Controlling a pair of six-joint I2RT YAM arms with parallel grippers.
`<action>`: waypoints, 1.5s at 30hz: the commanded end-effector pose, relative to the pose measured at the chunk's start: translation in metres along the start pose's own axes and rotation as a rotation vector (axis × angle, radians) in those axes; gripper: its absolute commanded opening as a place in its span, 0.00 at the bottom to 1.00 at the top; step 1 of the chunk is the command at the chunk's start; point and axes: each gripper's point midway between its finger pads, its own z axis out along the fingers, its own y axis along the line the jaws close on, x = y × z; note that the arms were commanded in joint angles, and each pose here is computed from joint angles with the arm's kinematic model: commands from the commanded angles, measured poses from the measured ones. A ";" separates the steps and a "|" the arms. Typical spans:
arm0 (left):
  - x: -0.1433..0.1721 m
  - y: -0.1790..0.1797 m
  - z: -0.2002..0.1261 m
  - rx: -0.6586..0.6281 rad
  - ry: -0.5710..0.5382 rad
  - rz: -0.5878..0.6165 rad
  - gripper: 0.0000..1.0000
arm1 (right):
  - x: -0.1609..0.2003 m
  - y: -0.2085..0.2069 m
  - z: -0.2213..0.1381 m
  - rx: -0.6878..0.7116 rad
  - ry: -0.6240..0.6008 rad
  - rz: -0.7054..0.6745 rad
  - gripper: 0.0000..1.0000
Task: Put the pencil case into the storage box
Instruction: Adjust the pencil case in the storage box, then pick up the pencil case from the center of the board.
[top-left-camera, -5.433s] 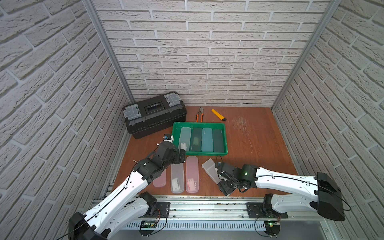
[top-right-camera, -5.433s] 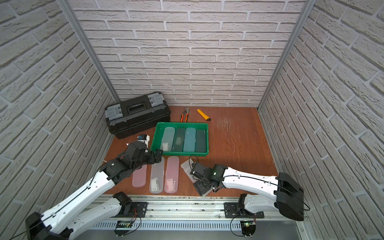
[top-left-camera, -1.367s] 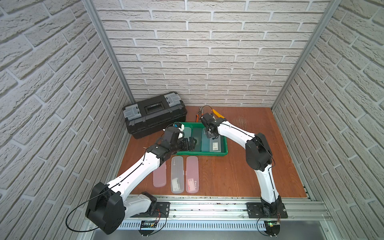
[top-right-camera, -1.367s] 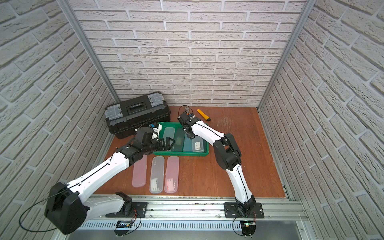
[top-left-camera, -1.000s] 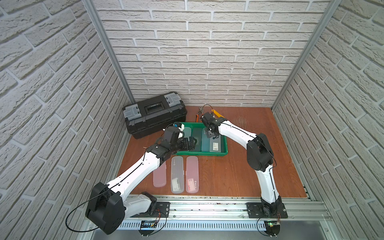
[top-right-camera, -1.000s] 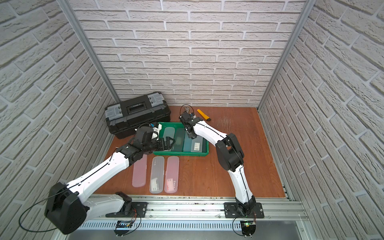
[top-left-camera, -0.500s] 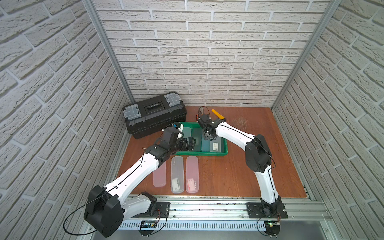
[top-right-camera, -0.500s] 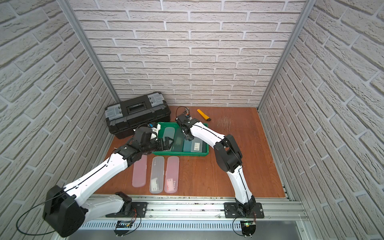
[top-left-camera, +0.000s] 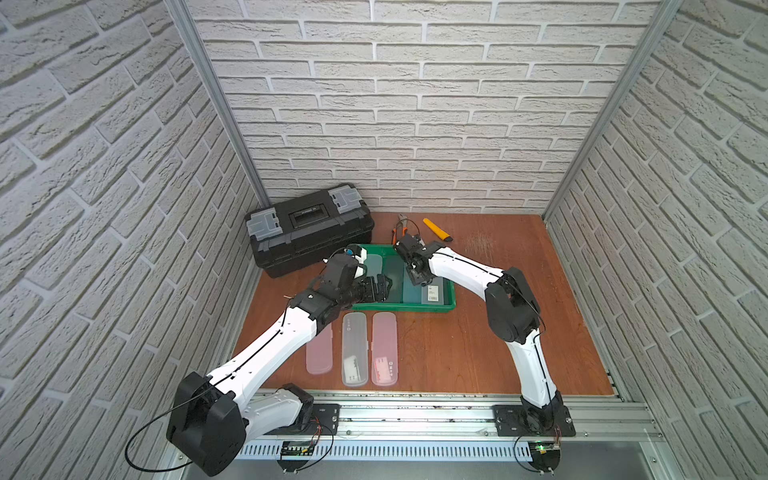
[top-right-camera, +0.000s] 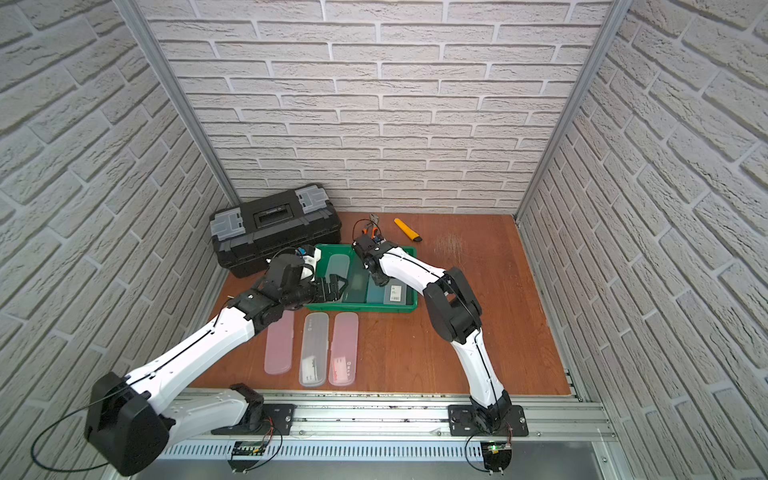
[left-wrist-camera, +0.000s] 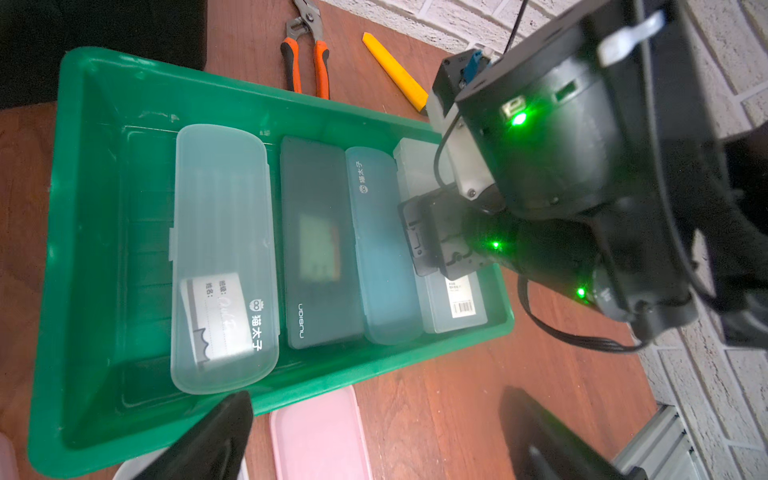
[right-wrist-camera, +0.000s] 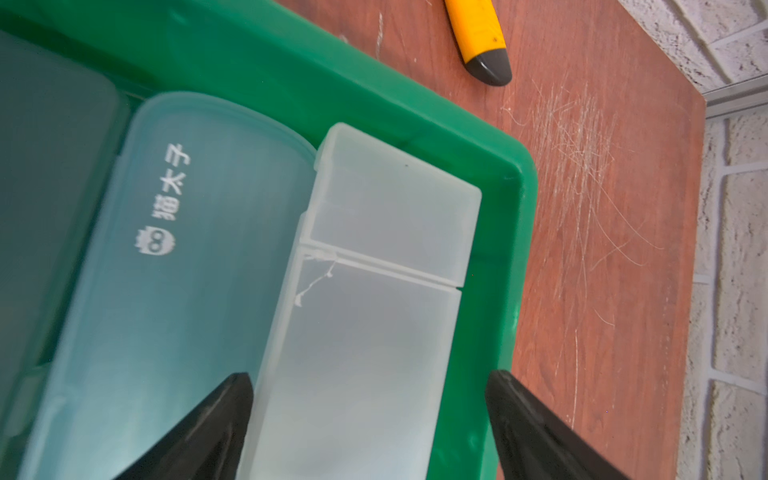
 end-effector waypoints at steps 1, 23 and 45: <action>-0.007 -0.006 -0.002 0.015 -0.027 0.003 0.99 | -0.001 -0.015 -0.004 0.044 -0.021 -0.004 0.92; 0.026 0.004 0.000 -0.053 0.058 0.030 0.99 | -0.028 -0.037 -0.056 -0.143 -0.125 0.161 0.93; 0.091 0.080 -0.033 -0.283 -0.037 -0.169 0.98 | 0.124 0.038 -0.152 -0.724 -0.026 0.441 0.90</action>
